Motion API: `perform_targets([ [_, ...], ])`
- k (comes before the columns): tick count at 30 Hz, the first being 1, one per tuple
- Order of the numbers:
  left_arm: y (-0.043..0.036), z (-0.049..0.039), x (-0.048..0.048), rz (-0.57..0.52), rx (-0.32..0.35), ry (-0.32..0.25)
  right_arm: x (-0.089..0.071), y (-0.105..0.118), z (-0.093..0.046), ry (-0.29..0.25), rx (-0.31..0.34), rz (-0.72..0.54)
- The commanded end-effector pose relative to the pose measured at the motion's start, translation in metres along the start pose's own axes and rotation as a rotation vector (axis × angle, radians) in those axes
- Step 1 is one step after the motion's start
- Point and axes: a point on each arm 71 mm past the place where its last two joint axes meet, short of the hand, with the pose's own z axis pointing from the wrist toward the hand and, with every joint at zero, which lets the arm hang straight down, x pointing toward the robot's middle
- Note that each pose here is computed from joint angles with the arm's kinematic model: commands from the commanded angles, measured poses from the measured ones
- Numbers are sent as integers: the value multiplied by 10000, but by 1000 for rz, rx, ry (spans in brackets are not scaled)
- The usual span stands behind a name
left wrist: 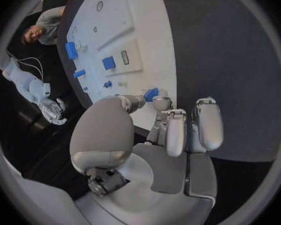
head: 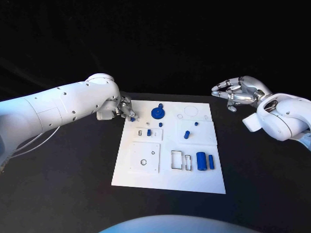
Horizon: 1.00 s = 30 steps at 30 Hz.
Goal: Assemble the parts on the task board
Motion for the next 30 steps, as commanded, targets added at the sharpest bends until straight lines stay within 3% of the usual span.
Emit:
perform_targets([
  [1,-1,16,79,4,7,50,19,1,-2,22,-4,2],
  [15,79,-21,27,-41,17,25,15,-5,-8,24,-1,2],
  [30,103,-30,24,-65,21,30,17,-7,-9,27,1,2],
])
